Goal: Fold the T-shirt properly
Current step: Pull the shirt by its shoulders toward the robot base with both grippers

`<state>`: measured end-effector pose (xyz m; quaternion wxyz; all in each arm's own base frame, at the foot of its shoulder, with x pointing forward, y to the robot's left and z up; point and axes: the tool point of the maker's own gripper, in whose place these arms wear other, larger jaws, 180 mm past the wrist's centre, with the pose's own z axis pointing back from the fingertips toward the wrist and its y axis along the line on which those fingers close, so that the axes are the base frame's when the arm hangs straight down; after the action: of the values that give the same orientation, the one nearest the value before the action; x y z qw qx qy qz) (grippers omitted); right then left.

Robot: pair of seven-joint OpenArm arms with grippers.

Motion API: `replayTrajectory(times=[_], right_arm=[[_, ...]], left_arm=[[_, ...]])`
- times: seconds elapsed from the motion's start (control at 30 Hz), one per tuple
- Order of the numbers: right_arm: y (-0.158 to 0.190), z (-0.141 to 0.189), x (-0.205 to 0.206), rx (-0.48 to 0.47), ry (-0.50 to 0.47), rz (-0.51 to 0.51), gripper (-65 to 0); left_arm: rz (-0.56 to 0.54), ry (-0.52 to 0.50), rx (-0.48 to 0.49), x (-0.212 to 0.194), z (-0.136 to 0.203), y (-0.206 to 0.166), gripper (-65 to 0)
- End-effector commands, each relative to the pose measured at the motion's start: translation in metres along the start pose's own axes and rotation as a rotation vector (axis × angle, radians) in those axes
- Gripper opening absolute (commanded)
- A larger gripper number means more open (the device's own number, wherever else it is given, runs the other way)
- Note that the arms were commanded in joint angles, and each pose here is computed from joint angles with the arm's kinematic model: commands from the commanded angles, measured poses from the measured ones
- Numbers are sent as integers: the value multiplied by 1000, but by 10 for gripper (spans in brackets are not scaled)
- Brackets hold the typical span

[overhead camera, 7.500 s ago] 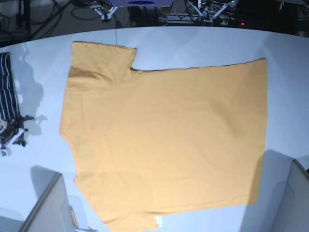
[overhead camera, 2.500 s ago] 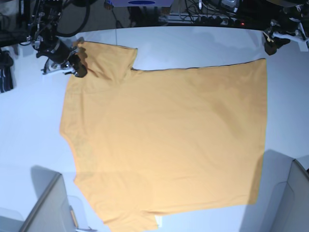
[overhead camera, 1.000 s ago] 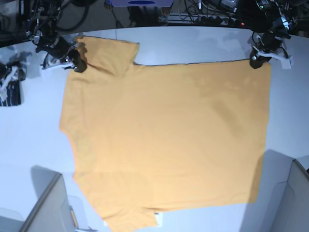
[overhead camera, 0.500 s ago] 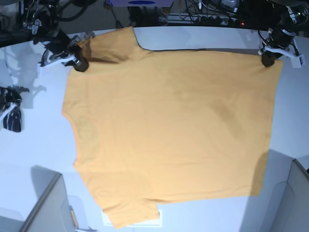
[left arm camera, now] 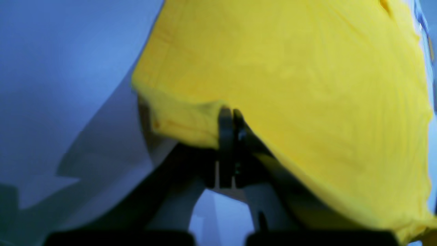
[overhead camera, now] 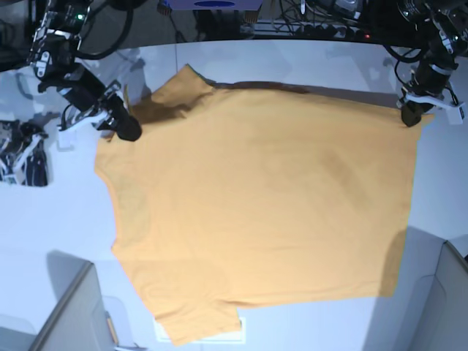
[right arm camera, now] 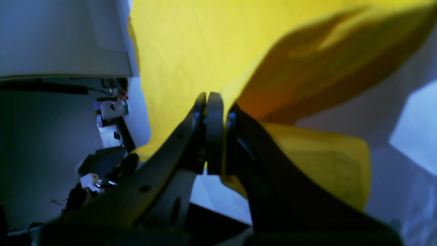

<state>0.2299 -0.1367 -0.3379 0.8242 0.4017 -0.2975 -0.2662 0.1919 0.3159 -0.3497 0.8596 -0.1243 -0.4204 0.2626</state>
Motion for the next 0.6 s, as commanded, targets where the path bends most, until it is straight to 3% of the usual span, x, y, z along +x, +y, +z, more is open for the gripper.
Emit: replayTrajectory(times=[0.0,0.2,0.4,0.57], right_arm=[[12,1,8,38,-20,20,-650],[22,-5,22,66,-44,37,-650],[12,-22,32,68,-37,-13,-650],[16,-32,45,89,-50,-22,-650]], left_arm=[[-14,-51,-14,17,2,-4,-650],[-46,-88,-22,39,-2,-8,-650],[-73,-112,45,54,-10,-4,-650],[-94,-96,2,53,-22,-22,-650]])
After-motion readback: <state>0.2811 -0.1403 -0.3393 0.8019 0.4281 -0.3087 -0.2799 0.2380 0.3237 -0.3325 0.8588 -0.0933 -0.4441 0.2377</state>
